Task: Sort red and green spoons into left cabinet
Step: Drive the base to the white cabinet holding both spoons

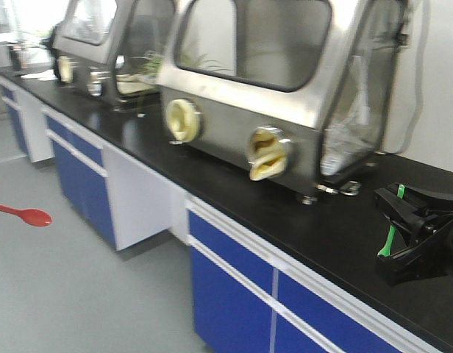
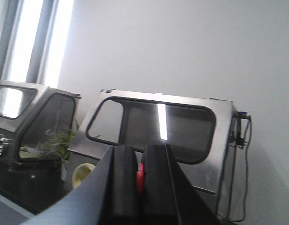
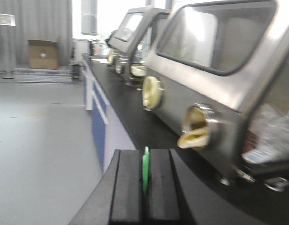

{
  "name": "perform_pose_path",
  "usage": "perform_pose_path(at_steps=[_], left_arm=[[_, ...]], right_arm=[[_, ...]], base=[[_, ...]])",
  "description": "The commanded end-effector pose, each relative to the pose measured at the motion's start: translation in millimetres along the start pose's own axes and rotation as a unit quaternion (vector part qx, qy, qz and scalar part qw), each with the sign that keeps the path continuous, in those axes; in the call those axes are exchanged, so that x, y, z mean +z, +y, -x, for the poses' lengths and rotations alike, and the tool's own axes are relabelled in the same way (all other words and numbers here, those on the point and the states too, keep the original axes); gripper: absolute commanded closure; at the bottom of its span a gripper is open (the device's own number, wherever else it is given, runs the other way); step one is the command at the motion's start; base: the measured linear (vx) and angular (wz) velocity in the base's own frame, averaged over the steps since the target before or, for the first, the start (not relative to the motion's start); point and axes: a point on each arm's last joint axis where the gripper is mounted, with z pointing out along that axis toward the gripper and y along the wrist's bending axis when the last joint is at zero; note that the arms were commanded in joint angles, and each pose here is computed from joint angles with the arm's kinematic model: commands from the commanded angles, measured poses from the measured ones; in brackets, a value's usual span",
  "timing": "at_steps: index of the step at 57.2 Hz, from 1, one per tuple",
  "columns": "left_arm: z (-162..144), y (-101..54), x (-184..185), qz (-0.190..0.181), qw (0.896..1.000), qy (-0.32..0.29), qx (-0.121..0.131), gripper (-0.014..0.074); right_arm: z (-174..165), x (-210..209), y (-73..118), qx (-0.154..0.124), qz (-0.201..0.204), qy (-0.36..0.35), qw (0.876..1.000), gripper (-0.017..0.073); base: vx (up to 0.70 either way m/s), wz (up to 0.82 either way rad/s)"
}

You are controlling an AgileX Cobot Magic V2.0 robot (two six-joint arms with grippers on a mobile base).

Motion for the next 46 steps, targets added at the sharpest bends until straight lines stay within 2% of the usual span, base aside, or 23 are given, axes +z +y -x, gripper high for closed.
perform_pose_path(at_steps=[1,46], left_arm=[[16.8,-5.8,2.7,-0.016,0.998,-0.052,-0.002,0.0594],[16.8,-5.8,2.7,-0.016,0.998,-0.052,-0.002,0.0594]], right_arm=[[17.6,-2.9,2.0,0.000,0.012,-0.046,0.999,0.0561],[17.6,-2.9,2.0,0.000,0.012,-0.046,0.999,0.0561]], base=[[0.16,0.61],[0.20,0.63]])
